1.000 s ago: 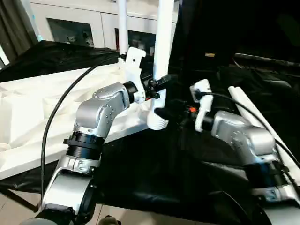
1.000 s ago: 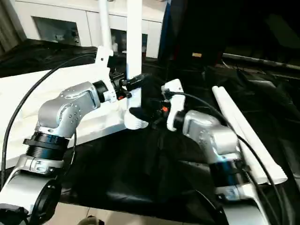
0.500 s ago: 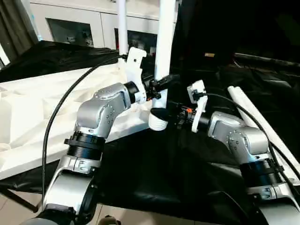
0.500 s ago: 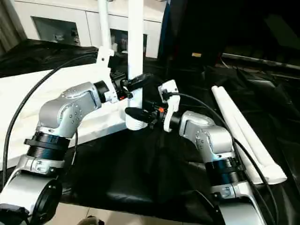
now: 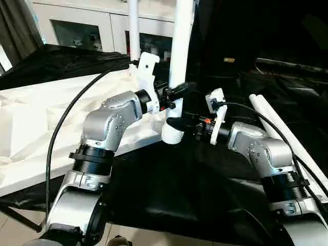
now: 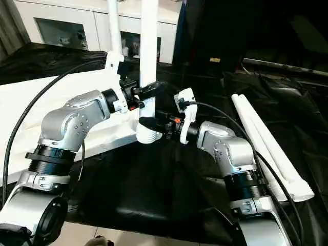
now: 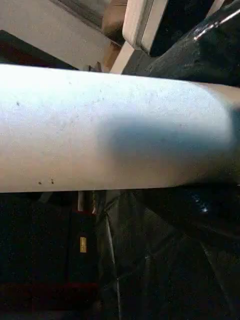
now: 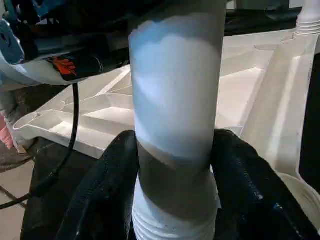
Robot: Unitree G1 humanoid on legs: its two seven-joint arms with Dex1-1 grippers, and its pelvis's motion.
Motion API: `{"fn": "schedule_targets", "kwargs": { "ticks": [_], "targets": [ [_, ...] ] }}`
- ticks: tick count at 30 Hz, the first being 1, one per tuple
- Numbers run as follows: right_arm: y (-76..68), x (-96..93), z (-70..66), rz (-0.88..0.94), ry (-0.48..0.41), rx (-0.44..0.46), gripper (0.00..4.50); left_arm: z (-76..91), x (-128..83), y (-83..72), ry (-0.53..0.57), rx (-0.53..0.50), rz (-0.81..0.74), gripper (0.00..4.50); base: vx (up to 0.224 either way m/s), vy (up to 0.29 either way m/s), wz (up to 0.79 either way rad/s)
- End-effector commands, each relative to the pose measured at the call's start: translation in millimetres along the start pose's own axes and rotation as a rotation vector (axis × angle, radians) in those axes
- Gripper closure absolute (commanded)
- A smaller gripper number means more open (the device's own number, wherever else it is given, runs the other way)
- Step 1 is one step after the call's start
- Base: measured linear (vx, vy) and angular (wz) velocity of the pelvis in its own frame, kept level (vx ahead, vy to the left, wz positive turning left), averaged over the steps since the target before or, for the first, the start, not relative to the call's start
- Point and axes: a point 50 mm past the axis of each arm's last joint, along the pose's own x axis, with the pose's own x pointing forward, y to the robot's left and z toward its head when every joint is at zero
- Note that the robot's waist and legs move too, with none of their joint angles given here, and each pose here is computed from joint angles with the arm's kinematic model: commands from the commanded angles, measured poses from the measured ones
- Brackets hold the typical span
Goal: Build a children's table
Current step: Insert table leg to table base
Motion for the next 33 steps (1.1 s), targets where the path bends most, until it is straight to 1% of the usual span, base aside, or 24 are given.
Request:
{"fn": "schedule_targets", "kwargs": {
  "ticks": [1,2,3,5,6,7,9,10,12,13,14,17,18,19,20,25,26,27,28,29,30,31,32,33],
  "targets": [
    [-0.9,-0.4,4.7,-0.011,-0.004,-0.037,2.63,12.4,1,-6.2,-0.051,0.008,-0.025,2.57,0.000,0.000,0.00],
    [-3.5,0.3,3.9,-0.041,-0.004,-0.045,2.63,12.7,1,-6.3,-0.052,0.007,-0.027,2.57,0.000,0.000,0.00],
    [-5.2,1.4,3.8,-0.056,-0.016,-0.027,2.63,12.7,1,-6.7,-0.051,0.006,-0.030,2.57,0.000,0.000,0.00],
    [-3.9,3.2,4.6,-0.039,-0.035,0.007,2.63,12.3,1,-7.7,-0.049,0.006,-0.035,2.57,0.000,0.000,0.00],
    [-1.9,5.1,5.1,-0.026,-0.036,0.015,2.07,11.7,0,-9.0,-0.044,0.010,-0.046,2.57,0.000,0.000,0.00],
    [-1.4,5.6,5.1,-0.024,-0.035,0.015,1.93,11.5,0,-9.4,-0.041,0.012,-0.050,2.57,0.000,0.000,0.00],
    [0.7,8.3,4.6,-0.016,-0.017,0.009,1.93,9.8,0,-11.0,-0.029,0.023,-0.065,2.57,0.000,0.000,0.00],
    [0.7,9.5,3.6,-0.024,0.001,-0.001,1.73,8.9,0,-11.6,-0.023,0.025,-0.073,2.57,0.000,0.000,0.00],
    [0.0,11.2,1.9,-0.036,0.019,-0.001,1.59,7.7,0,-12.1,-0.014,0.034,-0.078,2.57,0.000,0.000,0.00],
    [-1.9,11.2,1.8,-0.050,0.020,-0.003,1.59,7.8,0,-11.8,-0.015,0.035,-0.075,2.57,0.000,0.000,0.00],
    [-2.9,11.0,1.8,-0.052,0.019,-0.001,1.92,8.0,0,-11.3,-0.015,0.037,-0.071,2.57,0.000,0.000,0.00],
    [-5.1,9.4,3.3,-0.058,0.006,0.010,1.93,8.6,-1,-10.1,-0.015,0.041,-0.066,2.57,0.000,0.000,0.00],
    [-4.7,9.0,3.9,-0.052,0.003,0.011,2.15,8.7,-1,-9.8,-0.014,0.042,-0.065,2.57,0.000,0.000,0.00],
    [-3.6,8.2,5.1,-0.036,-0.002,0.011,2.15,8.9,-2,-9.1,-0.013,0.044,-0.064,2.57,0.000,0.000,0.00],
    [-3.3,7.6,5.6,-0.035,-0.004,0.012,2.36,9.0,-2,-8.6,-0.012,0.046,-0.064,2.57,0.000,0.000,0.00],
    [0.4,6.1,6.8,0.005,-0.010,0.009,2.52,9.0,-4,-6.4,-0.006,0.060,-0.054,2.57,0.000,0.000,0.00],
    [1.5,5.4,6.5,0.021,-0.009,0.010,2.53,8.4,-4,-5.8,0.002,0.060,-0.052,2.01,0.000,0.000,0.00],
    [3.7,3.1,5.4,0.054,-0.008,0.017,2.53,7.9,-6,-6.2,0.011,0.034,-0.073,2.01,0.000,0.000,0.00],
    [5.3,1.3,4.6,0.079,-0.007,0.022,2.54,7.6,-7,-6.7,0.017,0.014,-0.090,1.85,0.000,0.000,0.00],
    [5.3,1.3,4.6,0.079,-0.007,0.022,2.54,7.6,-7,-6.7,0.017,0.014,-0.090,1.85,0.000,0.000,0.00],
    [8.7,-2.1,3.8,0.121,-0.006,0.028,2.55,7.4,-9,-8.3,0.017,-0.003,-0.128,1.78,0.000,0.000,0.00],
    [8.7,-2.1,3.8,0.121,-0.006,0.028,2.55,7.4,-9,-8.3,0.017,-0.003,-0.128,1.67,0.000,0.000,0.00],
    [12.6,-6.1,2.8,0.167,0.001,0.034,2.56,7.4,-13,-10.5,0.011,-0.009,-0.177,1.54,0.000,0.000,0.00],
    [12.6,-6.1,2.8,0.167,0.001,0.034,2.56,7.4,-13,-10.5,0.011,-0.009,-0.177,1.40,0.000,0.000,0.00]
  ]
}}
